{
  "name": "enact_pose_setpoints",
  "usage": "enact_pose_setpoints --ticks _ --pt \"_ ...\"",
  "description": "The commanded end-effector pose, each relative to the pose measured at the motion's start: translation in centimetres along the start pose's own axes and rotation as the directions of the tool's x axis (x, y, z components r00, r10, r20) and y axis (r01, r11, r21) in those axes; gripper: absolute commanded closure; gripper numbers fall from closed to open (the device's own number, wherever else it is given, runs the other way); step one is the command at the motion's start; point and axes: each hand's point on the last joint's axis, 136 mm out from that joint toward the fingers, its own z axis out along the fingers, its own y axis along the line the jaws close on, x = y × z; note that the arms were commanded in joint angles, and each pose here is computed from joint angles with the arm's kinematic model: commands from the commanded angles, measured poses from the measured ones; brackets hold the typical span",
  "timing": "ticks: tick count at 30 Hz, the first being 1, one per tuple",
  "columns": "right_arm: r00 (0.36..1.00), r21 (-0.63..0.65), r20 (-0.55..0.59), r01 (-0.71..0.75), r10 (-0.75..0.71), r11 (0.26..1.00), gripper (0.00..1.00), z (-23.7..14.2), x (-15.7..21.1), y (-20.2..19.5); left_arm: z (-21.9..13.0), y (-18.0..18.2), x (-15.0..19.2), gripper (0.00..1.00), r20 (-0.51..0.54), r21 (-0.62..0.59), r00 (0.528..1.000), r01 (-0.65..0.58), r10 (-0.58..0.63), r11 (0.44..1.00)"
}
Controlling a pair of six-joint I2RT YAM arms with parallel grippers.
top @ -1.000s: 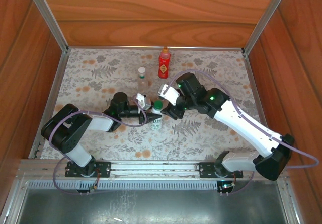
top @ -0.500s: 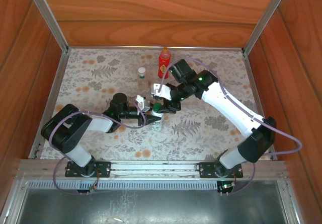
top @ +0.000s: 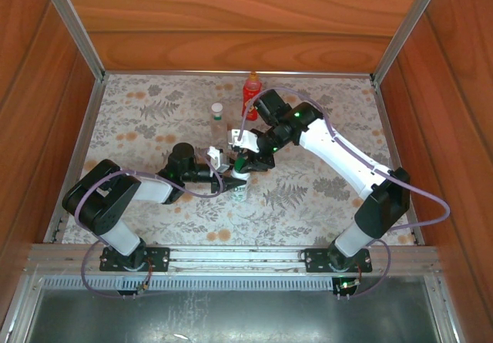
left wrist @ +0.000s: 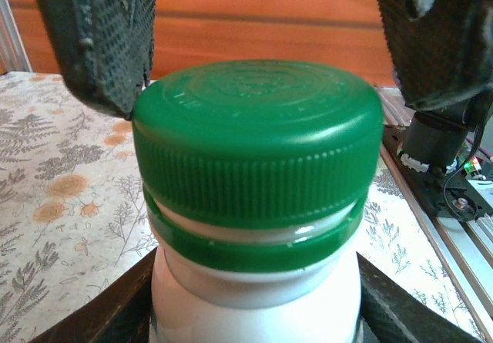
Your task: Screw on the bottle caps
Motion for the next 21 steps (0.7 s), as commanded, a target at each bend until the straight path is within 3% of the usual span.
enact_pose_setpoints --ticks 1,11,16,21 --pt "1.0 -0.029 0.001 -0.012 0.012 1.0 0.48 0.0 0.0 0.2 -0.3 -0.8 1.4 0.47 -0.036 0.026 0.998 0.052 -0.051 0.998" --pt "0.999 -0.035 -0.014 -0.031 0.031 0.999 0.54 0.4 0.2 -0.2 -0.3 -0.7 1.5 0.47 -0.037 0.024 0.998 0.055 -0.054 0.998" --pt "0.999 -0.03 -0.025 -0.048 0.047 0.998 0.62 0.3 0.4 -0.3 -0.3 -0.5 1.4 0.47 -0.037 0.015 0.998 0.054 -0.053 0.998" --pt "0.993 -0.018 -0.035 -0.115 0.114 0.993 0.65 0.3 0.8 -0.2 -0.4 1.6 1.1 0.47 -0.038 -0.099 0.999 0.032 -0.036 0.995"
